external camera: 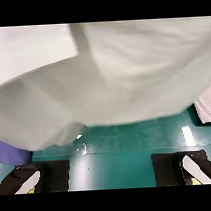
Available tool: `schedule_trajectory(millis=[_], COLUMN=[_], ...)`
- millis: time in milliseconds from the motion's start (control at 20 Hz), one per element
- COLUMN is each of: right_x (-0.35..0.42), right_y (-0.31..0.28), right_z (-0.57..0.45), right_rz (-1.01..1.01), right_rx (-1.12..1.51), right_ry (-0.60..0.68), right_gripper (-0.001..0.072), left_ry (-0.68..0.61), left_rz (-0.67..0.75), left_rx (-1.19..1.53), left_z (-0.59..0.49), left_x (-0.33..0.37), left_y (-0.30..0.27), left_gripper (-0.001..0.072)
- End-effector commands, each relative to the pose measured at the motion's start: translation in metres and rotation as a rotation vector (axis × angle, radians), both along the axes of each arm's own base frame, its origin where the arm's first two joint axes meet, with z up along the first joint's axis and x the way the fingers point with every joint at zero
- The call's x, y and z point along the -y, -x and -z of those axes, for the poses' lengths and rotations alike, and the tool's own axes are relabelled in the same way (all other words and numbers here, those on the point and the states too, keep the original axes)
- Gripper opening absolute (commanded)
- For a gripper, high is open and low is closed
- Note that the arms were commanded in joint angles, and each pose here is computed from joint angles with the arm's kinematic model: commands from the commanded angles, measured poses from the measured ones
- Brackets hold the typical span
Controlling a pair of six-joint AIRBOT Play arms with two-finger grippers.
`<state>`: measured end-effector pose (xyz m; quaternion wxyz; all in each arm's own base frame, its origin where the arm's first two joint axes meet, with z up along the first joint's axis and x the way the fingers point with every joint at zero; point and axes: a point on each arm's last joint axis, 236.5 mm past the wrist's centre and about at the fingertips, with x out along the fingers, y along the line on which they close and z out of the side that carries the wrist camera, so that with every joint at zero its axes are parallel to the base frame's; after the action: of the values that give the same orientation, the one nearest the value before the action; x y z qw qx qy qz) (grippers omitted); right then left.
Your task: Fold the shirts.
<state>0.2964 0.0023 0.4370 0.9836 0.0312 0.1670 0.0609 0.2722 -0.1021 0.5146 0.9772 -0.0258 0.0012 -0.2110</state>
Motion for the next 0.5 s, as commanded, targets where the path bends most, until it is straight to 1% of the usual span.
schedule_trajectory(millis=[0, 150, 300, 450], right_x=[0.014, 0.013, 0.017, 0.011], right_y=[-0.042, -0.085, -0.107, -0.132], right_z=[0.084, 0.195, 0.311, 0.386], right_rz=[-0.022, -0.062, -0.036, -0.039], right_rx=[-0.290, -0.583, -0.849, -0.958], right_ry=[-0.076, -0.153, -0.112, -0.126], right_gripper=[0.0016, 0.0016, 0.0016, 0.0016], left_ry=[-0.038, -0.055, -0.075, -0.079], left_rz=[-0.019, -0.011, -0.007, -0.018], left_rx=[-0.318, -0.647, -0.919, -1.066], left_z=[0.112, 0.245, 0.366, 0.450], left_x=[0.002, 0.009, 0.013, 0.014], left_y=[-0.078, -0.145, -0.185, -0.214], left_gripper=[0.0025, 0.0025, 0.0025, 0.0025])
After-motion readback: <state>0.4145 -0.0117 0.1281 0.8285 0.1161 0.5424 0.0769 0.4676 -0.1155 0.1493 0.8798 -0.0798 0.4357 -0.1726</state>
